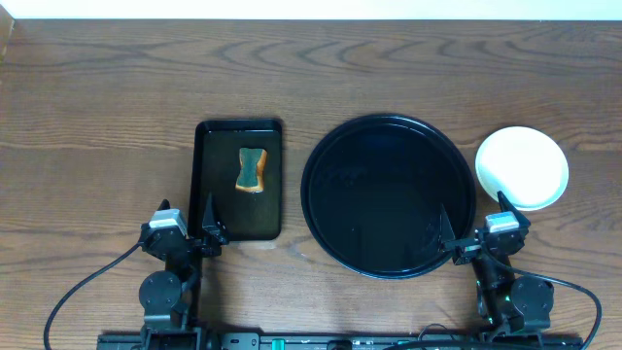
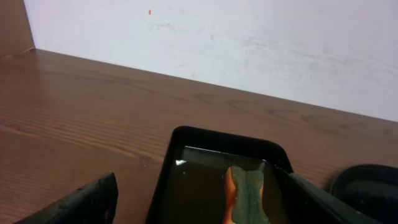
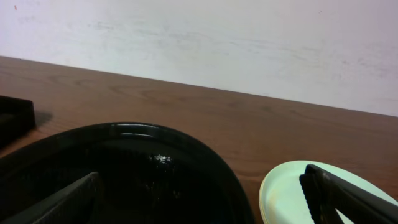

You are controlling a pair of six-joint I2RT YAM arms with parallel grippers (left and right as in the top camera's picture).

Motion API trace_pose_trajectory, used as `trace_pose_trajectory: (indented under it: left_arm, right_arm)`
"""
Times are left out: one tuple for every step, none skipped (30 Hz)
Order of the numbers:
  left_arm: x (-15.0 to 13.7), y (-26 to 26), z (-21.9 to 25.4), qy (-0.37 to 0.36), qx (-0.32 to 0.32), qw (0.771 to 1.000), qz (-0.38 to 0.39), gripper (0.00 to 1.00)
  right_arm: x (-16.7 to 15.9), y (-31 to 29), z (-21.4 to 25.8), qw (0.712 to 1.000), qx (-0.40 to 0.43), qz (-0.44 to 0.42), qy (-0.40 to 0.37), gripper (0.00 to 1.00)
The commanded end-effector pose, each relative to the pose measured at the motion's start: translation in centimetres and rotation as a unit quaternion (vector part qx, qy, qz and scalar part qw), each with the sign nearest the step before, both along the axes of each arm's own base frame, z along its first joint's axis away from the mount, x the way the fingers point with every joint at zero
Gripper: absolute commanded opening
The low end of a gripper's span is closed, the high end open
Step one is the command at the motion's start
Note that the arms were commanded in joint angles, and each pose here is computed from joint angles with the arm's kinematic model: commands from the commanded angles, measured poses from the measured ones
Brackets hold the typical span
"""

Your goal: Clean dirty plates on tray and stack at the side

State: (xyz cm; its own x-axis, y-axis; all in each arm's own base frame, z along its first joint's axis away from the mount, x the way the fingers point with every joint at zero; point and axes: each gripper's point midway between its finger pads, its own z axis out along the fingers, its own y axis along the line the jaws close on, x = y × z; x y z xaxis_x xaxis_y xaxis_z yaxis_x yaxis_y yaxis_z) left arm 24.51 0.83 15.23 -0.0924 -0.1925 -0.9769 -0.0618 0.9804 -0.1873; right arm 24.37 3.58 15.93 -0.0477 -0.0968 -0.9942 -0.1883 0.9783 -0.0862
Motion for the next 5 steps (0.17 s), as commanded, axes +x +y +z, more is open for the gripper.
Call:
trace_pose_trajectory:
  left_arm:
    - [-0.15, 0.34, -1.61, 0.028, 0.009, 1.0, 0.008, 0.85]
    - [-0.15, 0.34, -1.61, 0.028, 0.009, 1.0, 0.008, 0.85]
    - [-0.15, 0.34, -1.61, 0.028, 0.009, 1.0, 0.008, 0.85]
    - [-0.15, 0.34, -1.61, 0.028, 0.009, 1.0, 0.008, 0.85]
    - [-0.15, 0.34, -1.61, 0.028, 0.009, 1.0, 0.008, 0.85]
  right_arm:
    - [-0.11, 0.44, 0.02, 1.0, 0.006, 0.01, 0.0, 0.99]
    - [-0.11, 0.44, 0.02, 1.0, 0.006, 0.01, 0.0, 0.99]
    - [-0.11, 0.44, 0.02, 1.0, 0.006, 0.01, 0.0, 0.99]
    - [-0.11, 0.44, 0.02, 1.0, 0.006, 0.01, 0.0, 0.99]
    - [-0.11, 0.44, 0.02, 1.0, 0.006, 0.01, 0.0, 0.99]
